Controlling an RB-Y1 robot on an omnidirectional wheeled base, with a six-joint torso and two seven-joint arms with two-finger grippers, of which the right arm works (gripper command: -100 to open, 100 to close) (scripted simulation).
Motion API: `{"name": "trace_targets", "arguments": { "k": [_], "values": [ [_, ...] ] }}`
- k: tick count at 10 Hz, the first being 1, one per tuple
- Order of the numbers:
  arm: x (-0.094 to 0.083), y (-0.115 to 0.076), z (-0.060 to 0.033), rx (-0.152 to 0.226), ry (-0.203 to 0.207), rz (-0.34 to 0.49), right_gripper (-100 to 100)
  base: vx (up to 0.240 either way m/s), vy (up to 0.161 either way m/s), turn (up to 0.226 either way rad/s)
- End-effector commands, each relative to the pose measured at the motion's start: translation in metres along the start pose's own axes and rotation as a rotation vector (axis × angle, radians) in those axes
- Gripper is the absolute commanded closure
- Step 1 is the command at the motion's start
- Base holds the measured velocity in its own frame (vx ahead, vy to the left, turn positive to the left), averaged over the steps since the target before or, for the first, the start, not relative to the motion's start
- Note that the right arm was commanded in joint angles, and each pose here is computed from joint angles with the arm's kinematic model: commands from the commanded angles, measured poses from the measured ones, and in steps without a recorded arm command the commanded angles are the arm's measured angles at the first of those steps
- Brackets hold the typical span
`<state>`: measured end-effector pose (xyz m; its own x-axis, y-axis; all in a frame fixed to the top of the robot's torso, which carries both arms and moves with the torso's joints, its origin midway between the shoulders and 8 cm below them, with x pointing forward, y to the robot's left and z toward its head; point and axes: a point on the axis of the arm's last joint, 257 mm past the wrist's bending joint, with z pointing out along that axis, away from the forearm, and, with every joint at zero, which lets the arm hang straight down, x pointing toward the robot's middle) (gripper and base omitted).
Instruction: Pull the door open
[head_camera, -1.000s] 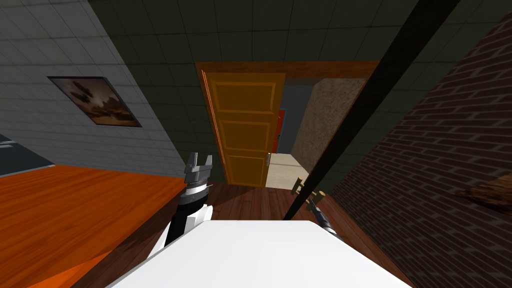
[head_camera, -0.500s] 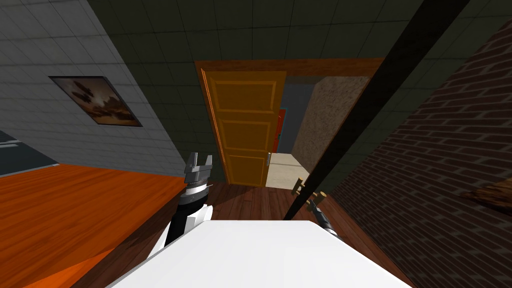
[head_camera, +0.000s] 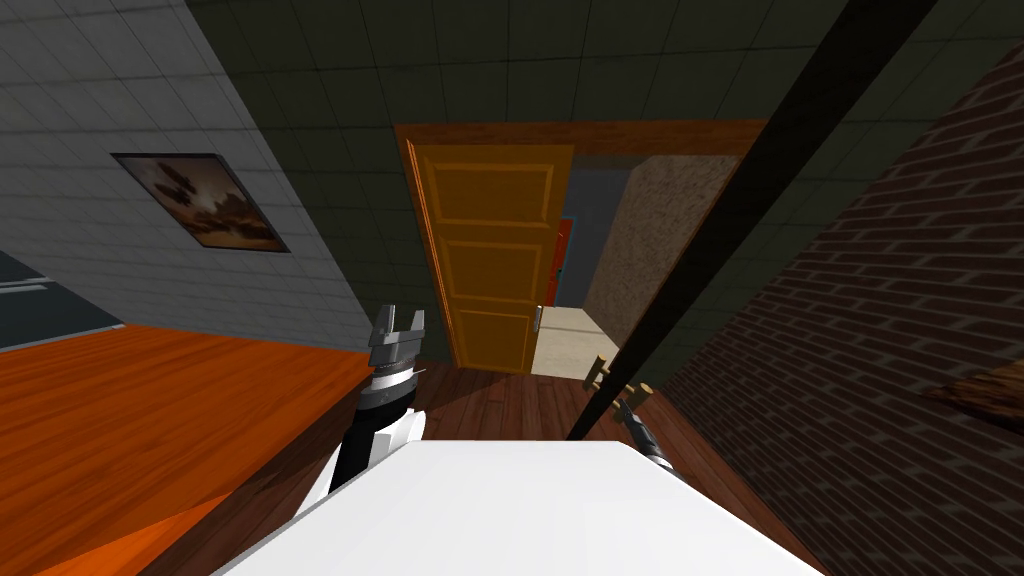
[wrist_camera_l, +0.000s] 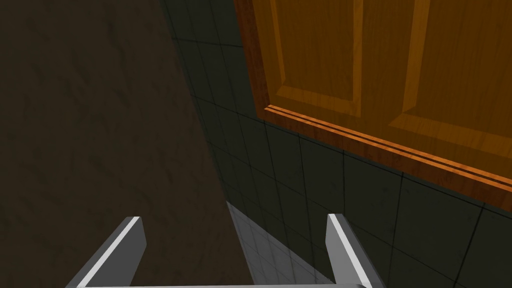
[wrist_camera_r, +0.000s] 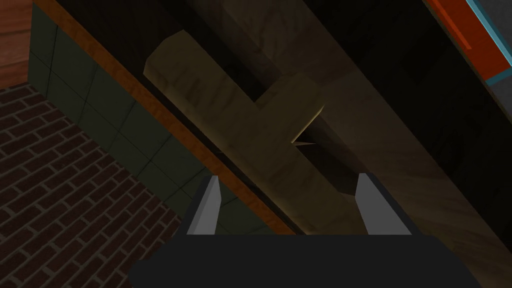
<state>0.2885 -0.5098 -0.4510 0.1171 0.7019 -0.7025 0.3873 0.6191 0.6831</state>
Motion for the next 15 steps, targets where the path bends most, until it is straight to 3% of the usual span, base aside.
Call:
{"name": "trace_targets", "arguments": {
  "k": [1,4,10,11,13,14,15],
  "values": [
    [-0.025,0.006,0.0141,-0.017,-0.050,0.041,100,-0.011,0.003,0.031],
    [-0.027,0.005,0.0142,-0.015,-0.056,0.088,100,-0.025,-0.006,0.037],
    [-0.027,0.005,0.0142,-0.015,-0.056,0.088,100,-0.007,-0.004,0.003],
    [-0.014,-0.021,0.0002,0.048,-0.030,0.089,100,0.023,0.003,0.026],
    [-0.027,0.004,0.0140,-0.014,-0.056,0.088,100,0.001,-0.007,-0.019],
    [0.003,-0.003,-0.0013,0.010,-0.004,0.110,100,-0.054,-0.025,0.060],
    [0.004,-0.002,-0.0007,0.008,-0.003,0.120,100,-0.076,-0.045,0.068]
  ]
}}
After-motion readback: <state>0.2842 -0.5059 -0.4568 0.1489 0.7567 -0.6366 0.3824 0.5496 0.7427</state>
